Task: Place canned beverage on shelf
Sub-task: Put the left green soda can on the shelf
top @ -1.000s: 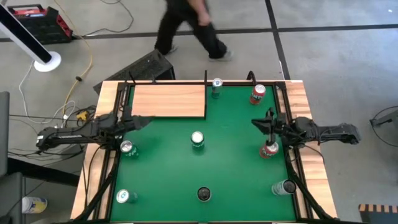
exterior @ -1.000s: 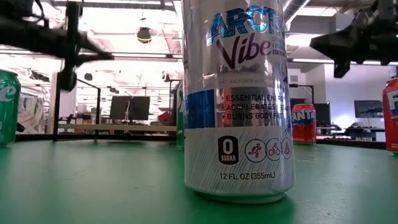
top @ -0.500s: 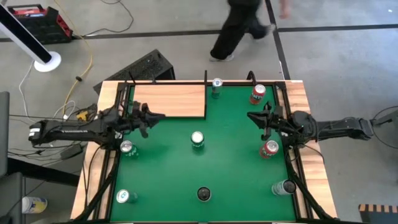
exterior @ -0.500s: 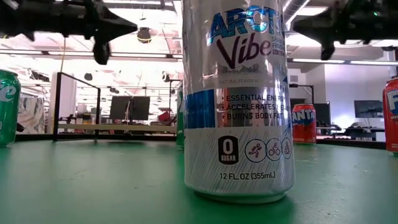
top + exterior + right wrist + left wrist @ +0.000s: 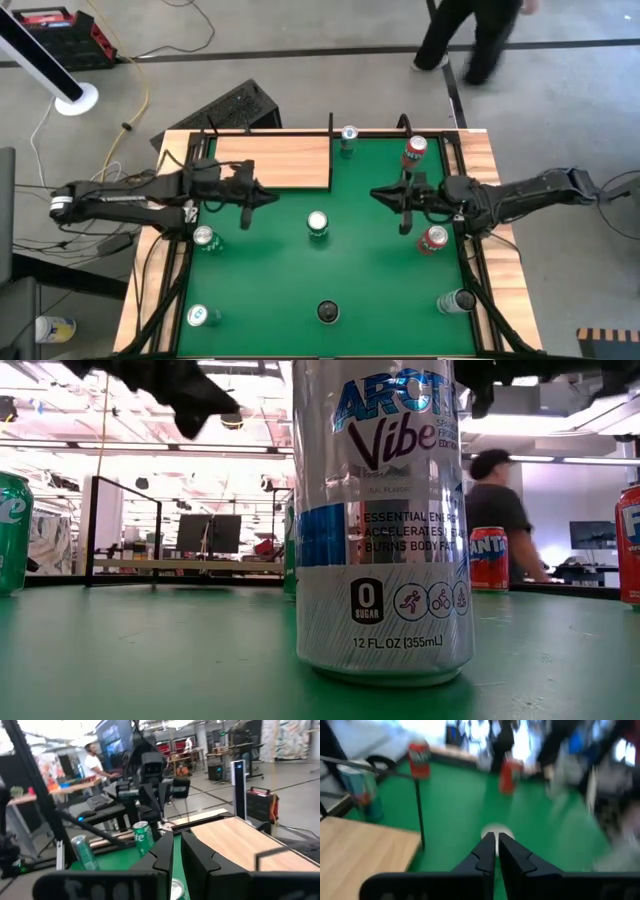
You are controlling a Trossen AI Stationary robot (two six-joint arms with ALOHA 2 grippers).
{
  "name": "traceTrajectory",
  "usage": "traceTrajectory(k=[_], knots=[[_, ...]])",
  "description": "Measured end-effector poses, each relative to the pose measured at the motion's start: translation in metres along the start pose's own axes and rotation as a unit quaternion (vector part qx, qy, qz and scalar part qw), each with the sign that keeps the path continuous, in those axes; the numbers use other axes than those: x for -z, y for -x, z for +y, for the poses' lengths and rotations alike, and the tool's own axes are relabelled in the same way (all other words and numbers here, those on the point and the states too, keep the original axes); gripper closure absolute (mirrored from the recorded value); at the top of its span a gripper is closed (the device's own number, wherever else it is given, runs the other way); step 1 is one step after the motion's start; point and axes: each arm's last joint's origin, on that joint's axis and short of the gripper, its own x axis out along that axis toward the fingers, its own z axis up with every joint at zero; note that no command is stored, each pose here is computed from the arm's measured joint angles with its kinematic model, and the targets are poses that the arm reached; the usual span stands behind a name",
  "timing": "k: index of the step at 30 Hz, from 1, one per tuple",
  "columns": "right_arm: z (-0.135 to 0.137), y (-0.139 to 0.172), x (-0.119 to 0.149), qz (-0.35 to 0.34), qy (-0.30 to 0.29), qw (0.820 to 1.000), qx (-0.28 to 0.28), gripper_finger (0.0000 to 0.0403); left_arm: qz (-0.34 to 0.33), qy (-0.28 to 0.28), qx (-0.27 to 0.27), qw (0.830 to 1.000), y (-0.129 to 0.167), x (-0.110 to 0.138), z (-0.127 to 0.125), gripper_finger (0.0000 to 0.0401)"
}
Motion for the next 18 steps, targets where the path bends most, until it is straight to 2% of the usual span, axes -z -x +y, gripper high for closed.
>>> traceTrajectory(k=[4,7,10,13,18], knots=[[0.012,-0.016,-0.001,0.015,0.046,0.999,-0.013,0.0340,0.117,-0.056,0.012,0.991,0.028,-0.022,-0.010,0.0337],[0.017,-0.029,-0.002,0.025,0.076,0.997,-0.014,0.0340,0.181,-0.058,0.027,0.981,0.051,-0.035,-0.019,0.0290],[0.020,-0.045,-0.005,0.030,0.099,0.995,-0.011,0.0340,0.250,-0.027,0.034,0.967,0.070,-0.034,-0.026,0.0239],[0.022,-0.061,-0.006,0.037,0.119,0.992,-0.005,0.0340,0.303,0.027,0.028,0.952,0.082,-0.027,-0.031,0.0187],[0.021,-0.086,-0.006,0.048,0.143,0.988,0.007,0.0340,0.374,0.077,0.016,0.924,0.090,-0.015,-0.036,0.0110]])
